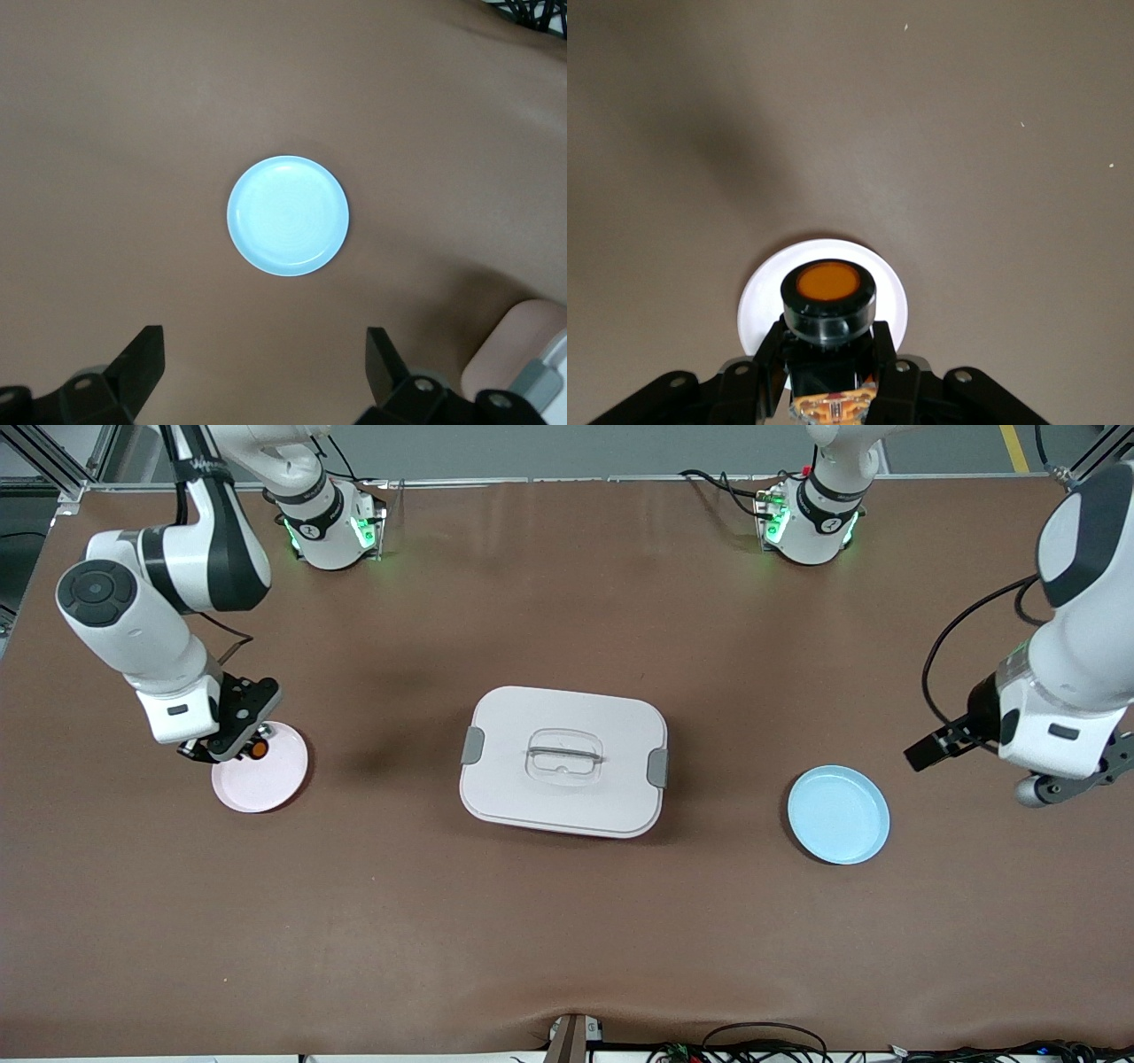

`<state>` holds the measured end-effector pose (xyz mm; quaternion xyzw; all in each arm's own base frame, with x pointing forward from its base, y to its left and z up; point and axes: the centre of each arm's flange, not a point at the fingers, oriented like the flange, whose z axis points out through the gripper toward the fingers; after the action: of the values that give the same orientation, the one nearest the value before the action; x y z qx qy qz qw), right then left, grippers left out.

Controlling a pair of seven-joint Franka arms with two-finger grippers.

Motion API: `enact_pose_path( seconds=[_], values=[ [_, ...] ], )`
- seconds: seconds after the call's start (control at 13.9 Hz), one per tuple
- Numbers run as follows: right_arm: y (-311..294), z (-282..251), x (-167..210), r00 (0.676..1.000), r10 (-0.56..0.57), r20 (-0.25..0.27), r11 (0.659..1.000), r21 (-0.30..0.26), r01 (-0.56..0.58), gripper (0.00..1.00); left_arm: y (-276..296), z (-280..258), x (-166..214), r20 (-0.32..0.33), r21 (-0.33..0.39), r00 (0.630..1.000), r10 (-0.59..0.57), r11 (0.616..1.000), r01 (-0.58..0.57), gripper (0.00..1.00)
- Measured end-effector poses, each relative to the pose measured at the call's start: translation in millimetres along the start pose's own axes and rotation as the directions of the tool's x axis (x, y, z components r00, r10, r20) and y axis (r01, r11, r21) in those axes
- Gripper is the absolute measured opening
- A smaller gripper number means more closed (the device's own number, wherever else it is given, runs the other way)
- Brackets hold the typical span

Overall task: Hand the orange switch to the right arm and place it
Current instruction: 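Lower the switch with the right gripper onto the white plate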

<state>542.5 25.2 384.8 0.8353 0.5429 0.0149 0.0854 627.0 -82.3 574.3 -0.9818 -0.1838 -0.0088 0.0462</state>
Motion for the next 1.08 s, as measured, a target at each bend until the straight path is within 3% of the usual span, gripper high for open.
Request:
enact_pose_path(
  seconds=[0.36,0.58,1.08],
  values=[
    [11.8,58.4,-40.8,0.997,-0.072,0.033,0.997,0.003,0.072,0.42,-25.4,-29.4,-10.0,-0.017,0.025,0.992,0.122,0.992,-0.122,1.00],
    [9.7,97.5,-45.4,0.993,-0.108,0.043,0.994,-0.005,0.108,0.42,-36.8,-42.0,-27.2,0.009,-0.006,0.984,0.177,0.984,-0.177,1.00],
    [-0.8,156.7,-49.6,0.990,-0.134,0.042,0.990,0.046,0.132,0.42,-63.8,-60.3,-71.6,0.017,-0.059,0.962,0.274,0.960,-0.273,1.00]
  ],
)
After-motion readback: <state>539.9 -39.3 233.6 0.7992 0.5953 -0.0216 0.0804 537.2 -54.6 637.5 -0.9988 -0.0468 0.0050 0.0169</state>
